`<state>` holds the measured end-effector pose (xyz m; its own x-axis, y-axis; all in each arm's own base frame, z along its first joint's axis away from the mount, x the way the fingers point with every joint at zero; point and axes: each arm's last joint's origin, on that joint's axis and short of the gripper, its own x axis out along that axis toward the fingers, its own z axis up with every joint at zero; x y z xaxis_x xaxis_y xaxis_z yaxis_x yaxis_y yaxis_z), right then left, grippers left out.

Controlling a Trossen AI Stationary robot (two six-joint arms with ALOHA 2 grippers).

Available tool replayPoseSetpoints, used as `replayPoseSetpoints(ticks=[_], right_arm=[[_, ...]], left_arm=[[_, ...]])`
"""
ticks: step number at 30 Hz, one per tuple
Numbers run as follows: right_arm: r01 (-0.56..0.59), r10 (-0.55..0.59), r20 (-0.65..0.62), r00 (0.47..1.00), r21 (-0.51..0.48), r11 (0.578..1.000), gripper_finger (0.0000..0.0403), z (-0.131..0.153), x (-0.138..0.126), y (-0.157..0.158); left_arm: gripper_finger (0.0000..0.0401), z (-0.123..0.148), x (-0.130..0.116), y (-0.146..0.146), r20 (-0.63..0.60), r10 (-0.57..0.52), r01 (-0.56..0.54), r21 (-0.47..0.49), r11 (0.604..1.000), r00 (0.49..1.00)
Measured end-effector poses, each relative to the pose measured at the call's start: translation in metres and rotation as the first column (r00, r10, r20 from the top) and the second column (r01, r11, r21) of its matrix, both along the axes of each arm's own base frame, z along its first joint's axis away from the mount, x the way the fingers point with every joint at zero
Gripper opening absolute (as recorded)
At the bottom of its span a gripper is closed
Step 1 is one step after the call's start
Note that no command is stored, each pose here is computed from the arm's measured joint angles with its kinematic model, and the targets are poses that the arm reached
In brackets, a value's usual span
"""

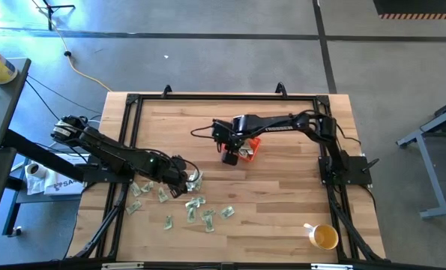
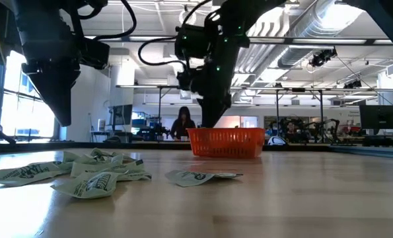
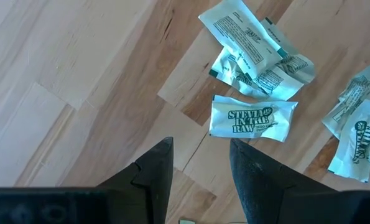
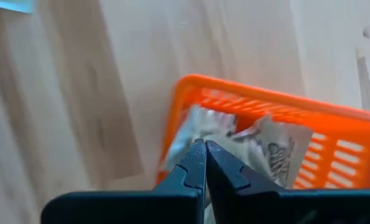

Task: Pick and place Stevia / Truvia into bins
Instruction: Adjust the green stevia packets in the orange basket

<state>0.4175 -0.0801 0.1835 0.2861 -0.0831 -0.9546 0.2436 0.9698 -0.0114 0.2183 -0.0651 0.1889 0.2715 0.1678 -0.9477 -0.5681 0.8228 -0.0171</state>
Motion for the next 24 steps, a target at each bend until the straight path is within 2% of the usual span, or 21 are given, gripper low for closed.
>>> replayPoseSetpoints(ticks=[8,10,13,15,19,22,24], right_arm=[[0.049,-0.048,0.022,0.999,-0.023,0.999,0.0001,-0.007,0.001,-0.023],[0.045,-0.046,0.013,0.999,0.011,0.999,0.0002,-0.008,-0.001,-0.025],[-0.027,0.025,0.022,0.999,0.091,0.995,0.0001,-0.008,0.001,-0.015],[-0.092,0.092,0.006,0.996,0.093,0.991,0.0001,-0.009,0.001,-0.003],[-0.153,0.156,-0.118,0.981,0.034,0.988,0.0001,-0.011,-0.006,0.01],[-0.141,0.121,-0.233,0.965,-0.073,0.987,0.0001,-0.012,-0.014,0.007],[-0.119,0.078,-0.251,0.965,-0.15,0.982,0.0003,-0.01,-0.016,0.002]], left_arm=[[0.0191,0.0,-0.001,0.001,-0.012,0.021,-0.021,0.002,1.0,1.0],[0.0191,0.0,-0.002,0.001,-0.014,0.021,-0.021,0.003,1.0,1.0],[0.0191,0.0,-0.002,0.001,-0.014,0.024,-0.024,0.003,1.0,1.0],[0.0191,0.0,-0.002,0.001,-0.013,0.024,-0.024,0.002,1.0,1.0],[0.0191,0.0,-0.002,0.001,-0.015,0.024,-0.024,0.003,1.0,1.0],[0.0191,0.0,-0.002,0.001,-0.014,0.025,-0.025,0.007,1.0,1.0],[0.0191,0.0,-0.002,0.001,-0.014,0.025,-0.025,0.007,1.0,1.0]])
